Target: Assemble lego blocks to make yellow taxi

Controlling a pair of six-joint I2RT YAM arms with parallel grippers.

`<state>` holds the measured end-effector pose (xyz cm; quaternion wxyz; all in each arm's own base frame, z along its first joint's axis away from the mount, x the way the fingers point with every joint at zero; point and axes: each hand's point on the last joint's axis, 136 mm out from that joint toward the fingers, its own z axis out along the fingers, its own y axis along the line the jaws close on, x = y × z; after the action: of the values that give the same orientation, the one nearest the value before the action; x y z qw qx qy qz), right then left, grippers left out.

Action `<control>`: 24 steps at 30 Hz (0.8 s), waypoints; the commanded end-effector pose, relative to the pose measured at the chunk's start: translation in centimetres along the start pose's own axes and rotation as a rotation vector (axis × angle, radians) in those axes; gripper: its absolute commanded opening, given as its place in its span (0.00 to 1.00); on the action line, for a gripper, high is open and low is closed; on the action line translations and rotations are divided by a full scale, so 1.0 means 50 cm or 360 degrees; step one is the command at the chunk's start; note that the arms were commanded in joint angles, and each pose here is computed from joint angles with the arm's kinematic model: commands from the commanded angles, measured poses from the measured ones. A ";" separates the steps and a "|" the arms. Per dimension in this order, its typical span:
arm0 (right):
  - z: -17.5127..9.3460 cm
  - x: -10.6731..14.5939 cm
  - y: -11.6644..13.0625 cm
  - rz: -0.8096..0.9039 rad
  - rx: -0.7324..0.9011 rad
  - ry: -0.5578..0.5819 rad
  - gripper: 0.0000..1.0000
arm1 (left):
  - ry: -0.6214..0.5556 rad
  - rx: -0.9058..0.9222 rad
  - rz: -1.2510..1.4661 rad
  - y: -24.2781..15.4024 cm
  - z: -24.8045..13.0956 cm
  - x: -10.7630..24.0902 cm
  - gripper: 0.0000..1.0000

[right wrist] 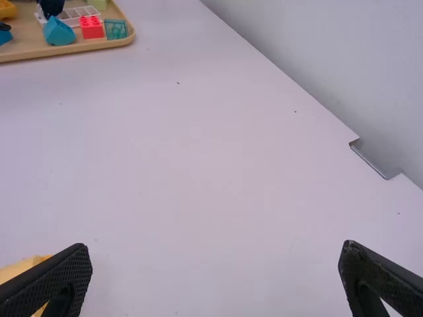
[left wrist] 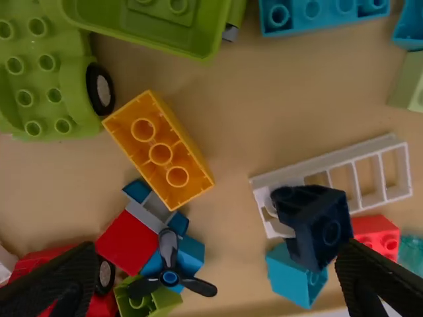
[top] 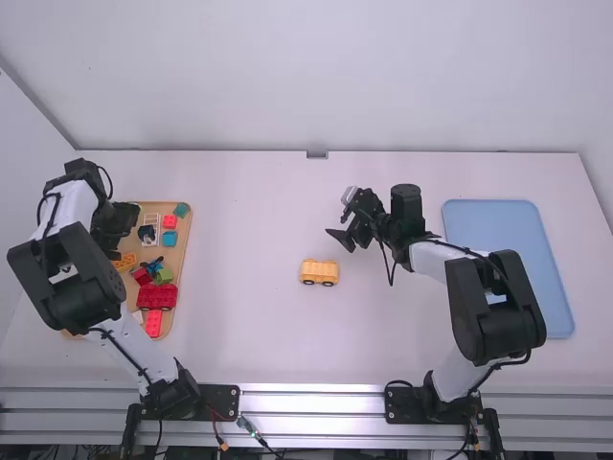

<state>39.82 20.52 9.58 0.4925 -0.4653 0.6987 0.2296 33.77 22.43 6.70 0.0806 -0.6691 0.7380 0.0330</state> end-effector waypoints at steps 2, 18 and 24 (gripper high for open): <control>0.000 -0.013 -0.005 -0.0006 0.0004 -0.0017 0.99 | -0.0070 -0.0053 -0.0154 0.016 0.008 -0.009 0.94; 0.000 -0.012 -0.004 -0.0004 0.0001 -0.0015 0.99 | -0.0096 -0.0009 -0.0185 0.026 0.072 0.001 0.88; 0.000 -0.006 0.000 0.0009 -0.0009 0.0004 0.99 | -0.0120 0.0003 -0.0206 0.031 0.094 0.004 0.85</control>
<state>39.59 20.47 9.22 0.4844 -0.4643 0.7042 0.2324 33.43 23.04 2.35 0.1155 -0.7070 0.6965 0.0413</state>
